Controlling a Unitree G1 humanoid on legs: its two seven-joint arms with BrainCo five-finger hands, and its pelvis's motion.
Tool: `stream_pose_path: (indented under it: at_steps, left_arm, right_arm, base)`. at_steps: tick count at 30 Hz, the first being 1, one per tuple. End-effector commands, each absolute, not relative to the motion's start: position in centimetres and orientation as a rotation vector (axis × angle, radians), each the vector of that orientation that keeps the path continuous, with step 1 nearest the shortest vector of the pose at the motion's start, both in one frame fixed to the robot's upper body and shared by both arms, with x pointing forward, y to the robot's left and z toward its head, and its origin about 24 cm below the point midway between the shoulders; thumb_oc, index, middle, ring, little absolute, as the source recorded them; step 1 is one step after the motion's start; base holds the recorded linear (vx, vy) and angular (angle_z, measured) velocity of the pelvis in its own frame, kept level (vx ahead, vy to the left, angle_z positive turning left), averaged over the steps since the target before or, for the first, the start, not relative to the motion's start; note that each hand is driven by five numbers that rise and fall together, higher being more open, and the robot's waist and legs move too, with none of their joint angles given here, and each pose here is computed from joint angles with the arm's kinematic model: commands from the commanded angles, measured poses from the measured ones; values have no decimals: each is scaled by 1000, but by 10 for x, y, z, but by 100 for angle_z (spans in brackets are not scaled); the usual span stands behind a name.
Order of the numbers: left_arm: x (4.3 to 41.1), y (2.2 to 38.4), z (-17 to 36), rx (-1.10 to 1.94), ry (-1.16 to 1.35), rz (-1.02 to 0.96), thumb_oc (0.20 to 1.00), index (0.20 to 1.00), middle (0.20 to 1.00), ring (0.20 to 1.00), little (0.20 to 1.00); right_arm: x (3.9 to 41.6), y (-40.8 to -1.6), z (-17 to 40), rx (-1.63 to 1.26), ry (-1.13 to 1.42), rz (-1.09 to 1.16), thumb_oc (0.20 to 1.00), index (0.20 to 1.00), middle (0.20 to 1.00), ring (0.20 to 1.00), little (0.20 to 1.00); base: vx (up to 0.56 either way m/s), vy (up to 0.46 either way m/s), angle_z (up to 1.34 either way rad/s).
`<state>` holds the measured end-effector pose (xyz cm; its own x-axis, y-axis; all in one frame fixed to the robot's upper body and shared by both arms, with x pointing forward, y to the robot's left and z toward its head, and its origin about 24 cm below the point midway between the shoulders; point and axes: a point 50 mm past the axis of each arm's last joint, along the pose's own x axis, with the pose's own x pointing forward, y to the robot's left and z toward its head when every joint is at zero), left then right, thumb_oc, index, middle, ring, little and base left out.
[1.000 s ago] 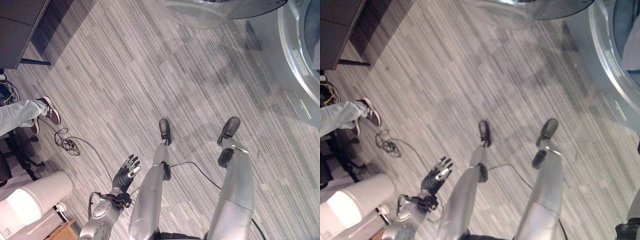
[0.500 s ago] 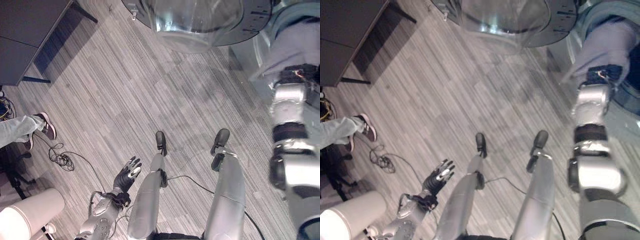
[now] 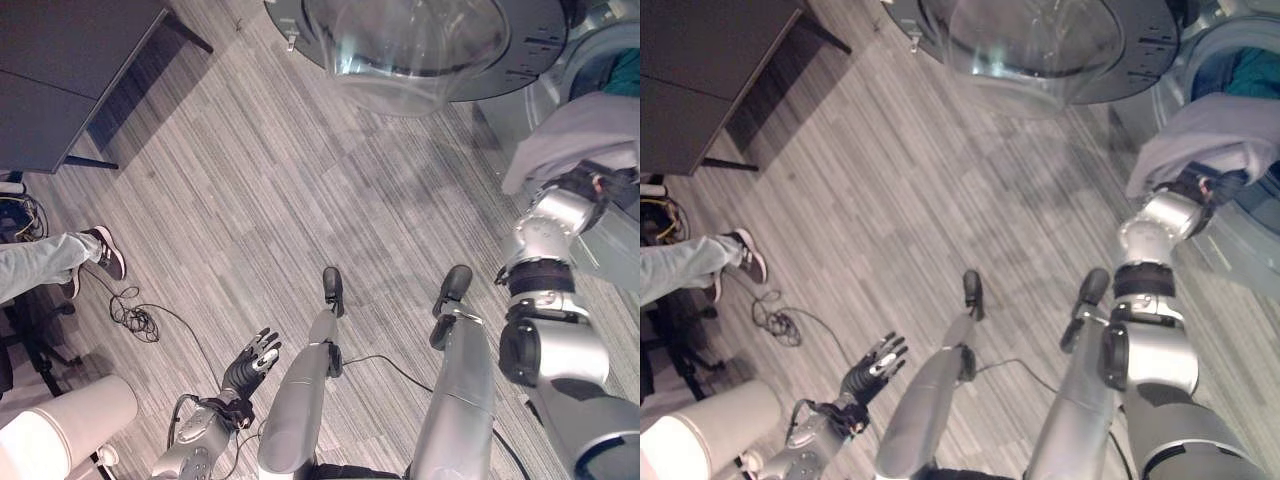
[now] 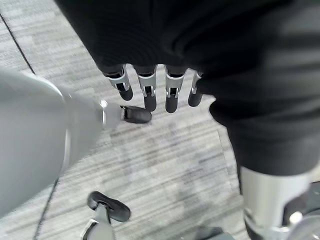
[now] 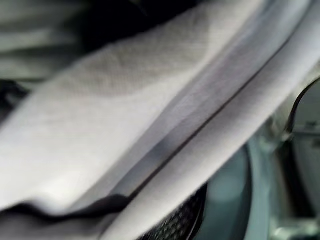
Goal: Grab the laundry basket,head to the washer,open it,put in the laundry and shut it.
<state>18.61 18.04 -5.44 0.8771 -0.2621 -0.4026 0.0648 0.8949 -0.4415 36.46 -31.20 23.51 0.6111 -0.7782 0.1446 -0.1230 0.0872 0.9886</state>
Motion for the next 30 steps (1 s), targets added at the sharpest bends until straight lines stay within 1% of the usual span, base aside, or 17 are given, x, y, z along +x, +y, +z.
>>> stream_pose_path:
  at_steps: [1,3,4,6,7,8,10,11,14,18,19,20,21,22,24,28,30]
  left_arm:
    - [159,189,-70,-416,573,-134,1000,1000,1000,1000,1000]
    - [157,194,-71,-415,580,-100,1000,1000,1000,1000,1000]
    - [156,195,-72,-421,580,-91,1000,1000,1000,1000,1000]
    - [155,196,-72,-422,583,-86,1000,1000,1000,1000,1000]
    - [154,197,-72,-422,585,-80,1000,1000,1000,1000,1000]
    - [151,201,-72,-407,596,-78,1000,1000,1000,1000,1000]
    - [149,204,-72,-388,603,-86,1000,1000,1000,1000,1000]
    - [150,211,-67,-352,600,-107,1000,1000,1000,1000,1000]
    - [149,210,-58,-346,595,-169,1000,1000,1000,1000,1000]
    - [154,207,-56,-358,601,-238,1000,1000,1000,1000,1000]
    - [153,208,-56,-357,605,-238,1000,1000,1000,1000,1000]
    - [146,227,-53,-321,629,-222,1000,1000,1000,1000,1000]
    - [147,225,-53,-327,626,-225,1000,1000,1000,1000,1000]
    - [146,226,-54,-328,644,-219,1000,1000,1000,1000,1000]
    - [141,217,-58,-390,653,-202,1000,1000,1000,1000,1000]
    - [136,211,-60,-461,639,-187,1000,1000,1000,1000,1000]
    - [139,207,-61,-465,634,-188,1000,1000,1000,1000,1000]
  right_arm:
    - [328,-351,322,1276,-1122,-533,1000,1000,1000,1000,1000]
    - [314,-364,339,1259,-1171,-568,1000,1000,1000,1000,1000]
    - [307,-369,349,1245,-1197,-578,583,583,583,583,583]
    - [299,-373,362,1221,-1224,-586,611,611,611,611,611]
    - [290,-377,375,1188,-1255,-593,849,849,849,849,849]
    - [273,-385,401,1108,-1281,-638,1000,1000,1000,1000,1000]
    - [266,-395,409,1075,-1258,-691,1000,1000,1000,1000,1000]
    - [260,-420,408,989,-1076,-865,1000,1000,1000,1000,1000]
    - [254,-427,420,860,-940,-916,1000,1000,1000,1000,1000]
    - [290,-427,375,693,-584,-792,1000,1000,1000,1000,1000]
    - [290,-429,373,693,-577,-786,1000,1000,1000,1000,1000]
    - [264,-453,360,295,-329,-1033,1000,1000,1000,1000,1000]
    - [262,-452,365,284,-331,-1031,1000,1000,1000,1000,1000]
    - [252,-456,365,-26,-140,-1146,1000,1000,1000,1000,1000]
    - [261,-455,351,-499,141,-1104,1000,1000,1000,1000,1000]
    - [262,-454,359,-994,309,-1100,1000,1000,1000,1000,1000]
    - [264,-451,365,-1140,344,-1111,1000,1000,1000,1000,1000]
  base:
    - [32,-47,7]
    - [34,-64,4]
    - [26,-56,3]
    - [27,-67,3]
    - [50,-141,-2]
    - [42,-155,-3]
    - [28,-124,2]
    - [23,-131,2]
    - [21,-130,10]
    - [9,-75,4]
    - [-9,-84,-12]
    - [-15,-59,-15]
    - [-16,-71,-15]
    - [-20,-22,-7]
    - [-15,-5,4]
    - [-17,12,13]
    - [-13,13,8]
